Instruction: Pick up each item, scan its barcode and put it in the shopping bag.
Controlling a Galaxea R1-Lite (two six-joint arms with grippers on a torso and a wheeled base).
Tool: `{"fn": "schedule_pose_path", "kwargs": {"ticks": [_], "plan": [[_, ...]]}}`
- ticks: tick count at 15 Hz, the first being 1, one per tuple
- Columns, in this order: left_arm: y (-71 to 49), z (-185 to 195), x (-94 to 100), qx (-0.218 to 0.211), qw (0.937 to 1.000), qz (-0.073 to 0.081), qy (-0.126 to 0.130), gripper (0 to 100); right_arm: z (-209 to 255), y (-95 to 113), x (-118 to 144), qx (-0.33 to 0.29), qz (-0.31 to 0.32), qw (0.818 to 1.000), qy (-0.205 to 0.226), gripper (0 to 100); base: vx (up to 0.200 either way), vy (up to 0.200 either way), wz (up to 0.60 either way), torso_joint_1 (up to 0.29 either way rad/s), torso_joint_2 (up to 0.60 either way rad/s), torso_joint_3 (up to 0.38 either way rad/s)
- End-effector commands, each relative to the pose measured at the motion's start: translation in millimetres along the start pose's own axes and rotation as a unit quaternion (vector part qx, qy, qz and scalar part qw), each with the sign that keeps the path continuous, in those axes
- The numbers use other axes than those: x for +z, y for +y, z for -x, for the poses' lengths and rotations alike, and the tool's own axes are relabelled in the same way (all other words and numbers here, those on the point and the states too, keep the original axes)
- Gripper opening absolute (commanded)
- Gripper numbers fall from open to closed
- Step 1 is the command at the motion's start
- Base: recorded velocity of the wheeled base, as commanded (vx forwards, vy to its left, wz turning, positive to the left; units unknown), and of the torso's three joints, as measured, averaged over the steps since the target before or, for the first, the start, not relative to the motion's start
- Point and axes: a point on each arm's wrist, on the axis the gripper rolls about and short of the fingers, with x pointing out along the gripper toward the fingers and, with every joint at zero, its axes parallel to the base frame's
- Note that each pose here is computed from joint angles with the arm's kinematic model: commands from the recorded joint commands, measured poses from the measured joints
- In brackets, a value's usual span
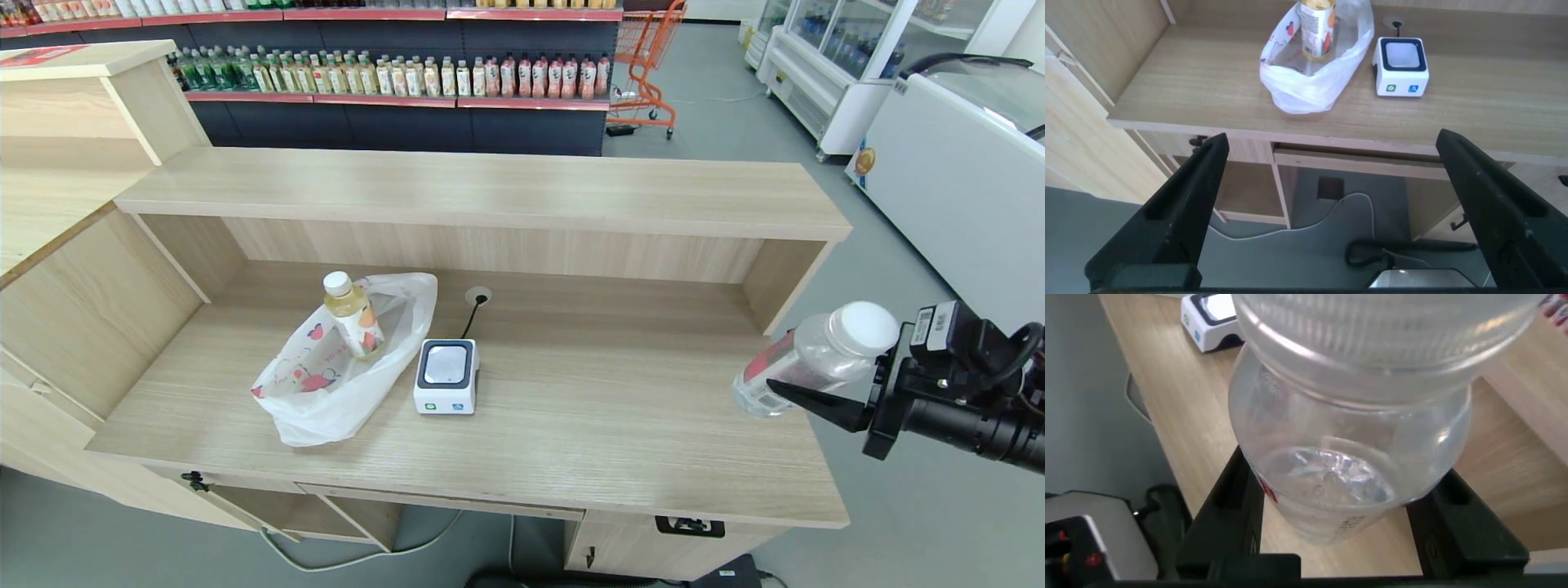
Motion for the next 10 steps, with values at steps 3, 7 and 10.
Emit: {"fn": "schedule_pose_path", "kwargs": {"ticks": [3, 7, 10], "plan": [[0.0, -0.1, 0.1, 0.000, 1.0000, 0.000, 0.000, 100, -3.6, -1.6, -6.3, -0.009, 0.028, 1.000, 0.004, 0, 0.000, 0.000, 0.00, 0.000, 0.00, 0.000], [0.0, -0.1, 0.1, 0.000, 1.0000, 0.000, 0.000, 100, -5.3, 2.4, -6.4, -0.002, 0.040, 0.999, 0.004, 0, 0.000, 0.000, 0.00, 0.000, 0.00, 0.000], [0.0, 0.0, 0.0, 0.000, 1.0000, 0.000, 0.000, 100, -4.7, 3.3, -6.7, -0.001, 0.039, 0.999, 0.004, 0, 0.000, 0.000, 0.00, 0.000, 0.00, 0.000]]}}
